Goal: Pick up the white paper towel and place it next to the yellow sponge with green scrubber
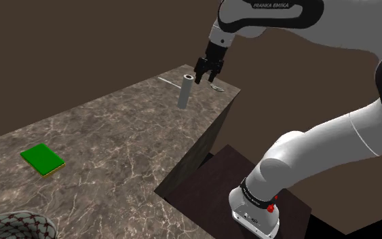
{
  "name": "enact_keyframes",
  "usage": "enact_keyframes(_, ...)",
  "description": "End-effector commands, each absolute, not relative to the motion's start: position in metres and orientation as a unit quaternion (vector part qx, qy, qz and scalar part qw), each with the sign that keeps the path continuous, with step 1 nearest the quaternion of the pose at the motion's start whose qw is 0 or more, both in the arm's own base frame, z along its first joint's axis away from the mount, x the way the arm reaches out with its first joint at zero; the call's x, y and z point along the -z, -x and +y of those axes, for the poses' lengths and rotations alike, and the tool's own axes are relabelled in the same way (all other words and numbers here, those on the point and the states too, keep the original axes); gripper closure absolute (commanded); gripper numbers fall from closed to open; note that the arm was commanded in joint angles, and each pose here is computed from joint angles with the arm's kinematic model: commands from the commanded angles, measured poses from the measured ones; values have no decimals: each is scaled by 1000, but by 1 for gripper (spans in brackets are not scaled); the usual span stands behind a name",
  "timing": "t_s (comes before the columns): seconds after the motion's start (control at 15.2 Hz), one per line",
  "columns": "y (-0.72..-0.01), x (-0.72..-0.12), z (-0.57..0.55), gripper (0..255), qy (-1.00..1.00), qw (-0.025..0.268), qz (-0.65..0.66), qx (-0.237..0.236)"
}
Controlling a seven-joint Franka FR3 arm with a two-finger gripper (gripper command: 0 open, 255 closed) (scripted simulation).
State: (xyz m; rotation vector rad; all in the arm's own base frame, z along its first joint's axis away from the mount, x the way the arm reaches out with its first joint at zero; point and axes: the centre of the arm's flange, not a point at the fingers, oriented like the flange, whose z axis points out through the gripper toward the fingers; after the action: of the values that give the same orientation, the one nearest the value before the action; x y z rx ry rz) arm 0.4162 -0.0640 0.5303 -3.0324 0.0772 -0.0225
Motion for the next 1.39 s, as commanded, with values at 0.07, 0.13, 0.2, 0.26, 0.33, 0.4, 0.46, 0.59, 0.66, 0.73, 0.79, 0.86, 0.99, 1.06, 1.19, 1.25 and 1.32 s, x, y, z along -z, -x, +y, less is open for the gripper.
enact_keyframes(0.07, -452, -516, -85, 0, 998, 50, 27, 4)
enact_keyframes(0.13, -463, -512, -92, 0, 998, 48, 27, 2)
enact_keyframes(0.2, -474, -508, -99, 0, 999, 47, 28, 1)
enact_keyframes(0.26, -485, -504, -105, 0, 999, 46, 28, 0)
enact_keyframes(0.33, -496, -500, -112, 0, 999, 45, 29, -2)
enact_keyframes(0.4, -507, -496, -118, 0, 999, 43, 29, -3)
enact_keyframes(0.46, -517, -492, -125, 0, 999, 42, 30, -4)
enact_keyframes(0.59, -539, -484, -138, 0, 999, 40, 31, -7)
enact_keyframes(0.66, -550, -480, -145, 0, 999, 38, 31, -8)
enact_keyframes(0.73, -560, -476, -152, 0, 999, 37, 32, -9)
enact_keyframes(0.79, -571, -471, -158, 0, 999, 36, 32, -10)
enact_keyframes(0.86, -582, -467, -165, 0, 999, 34, 33, -12)
enact_keyframes(0.99, -603, -459, -179, 0, 999, 32, 34, -14)
enact_keyframes(1.06, -614, -455, -186, 0, 999, 31, 34, -15)
enact_keyframes(1.19, -635, -447, -199, 0, 999, 28, 35, -18)
enact_keyframes(1.25, -643, -444, -204, 0, 999, 27, 36, -19)
enact_keyframes(1.32, -642, -438, -204, 0, 999, 27, 36, -19)
